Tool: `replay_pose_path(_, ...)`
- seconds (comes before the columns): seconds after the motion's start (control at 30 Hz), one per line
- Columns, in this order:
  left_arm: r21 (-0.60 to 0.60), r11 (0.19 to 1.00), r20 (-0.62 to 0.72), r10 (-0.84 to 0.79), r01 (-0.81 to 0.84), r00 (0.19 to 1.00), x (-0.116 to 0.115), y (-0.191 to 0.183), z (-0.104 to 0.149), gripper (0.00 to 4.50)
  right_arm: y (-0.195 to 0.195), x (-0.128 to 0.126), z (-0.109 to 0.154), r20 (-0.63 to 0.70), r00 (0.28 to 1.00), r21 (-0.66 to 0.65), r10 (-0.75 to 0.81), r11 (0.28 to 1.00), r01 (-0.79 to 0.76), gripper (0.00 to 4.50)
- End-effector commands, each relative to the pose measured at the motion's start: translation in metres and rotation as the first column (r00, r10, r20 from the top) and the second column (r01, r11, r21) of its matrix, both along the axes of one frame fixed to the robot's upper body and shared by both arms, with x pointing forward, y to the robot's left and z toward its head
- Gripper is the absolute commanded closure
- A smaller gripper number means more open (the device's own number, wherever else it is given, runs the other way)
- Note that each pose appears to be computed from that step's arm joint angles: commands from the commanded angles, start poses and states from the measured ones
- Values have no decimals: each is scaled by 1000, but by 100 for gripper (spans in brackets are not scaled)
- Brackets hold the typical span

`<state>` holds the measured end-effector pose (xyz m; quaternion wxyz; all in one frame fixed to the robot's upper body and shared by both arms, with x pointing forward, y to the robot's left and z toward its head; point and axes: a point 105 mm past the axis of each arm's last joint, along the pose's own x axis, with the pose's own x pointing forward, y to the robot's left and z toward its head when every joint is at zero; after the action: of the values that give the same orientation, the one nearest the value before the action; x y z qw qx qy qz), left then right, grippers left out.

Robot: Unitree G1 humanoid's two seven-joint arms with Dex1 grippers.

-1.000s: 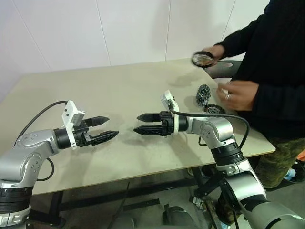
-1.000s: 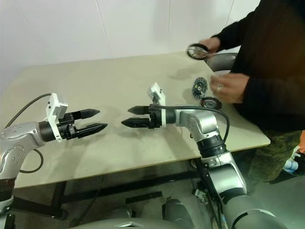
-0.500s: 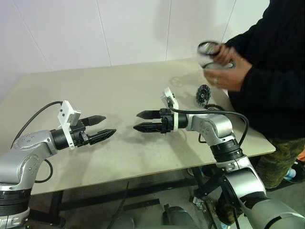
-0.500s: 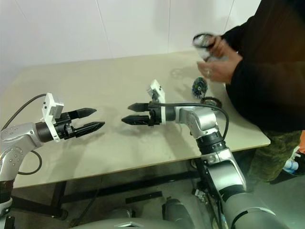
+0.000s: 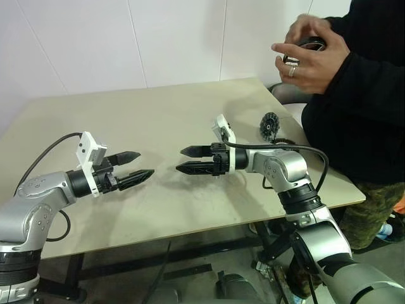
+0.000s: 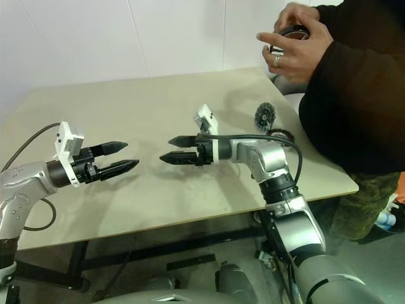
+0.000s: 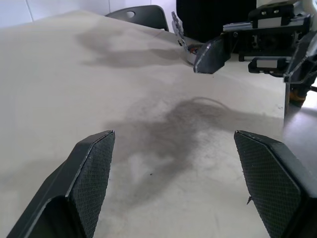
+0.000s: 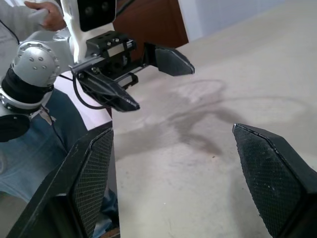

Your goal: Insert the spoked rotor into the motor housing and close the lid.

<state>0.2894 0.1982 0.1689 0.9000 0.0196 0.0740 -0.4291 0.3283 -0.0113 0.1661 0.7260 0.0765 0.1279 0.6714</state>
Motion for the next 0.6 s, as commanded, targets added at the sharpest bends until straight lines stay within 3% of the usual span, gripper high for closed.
replay_pose_path(0.03,-8,1000,54,-27,27,998,-1,-6,14,40,-2,-1,19,45,999,41,9,999,-11,48)
replay_pose_path(0.6,16,1000,32,-3,2,999,-1,1,7,40,-4,4,15,31,999,35,-16,999,14,48)
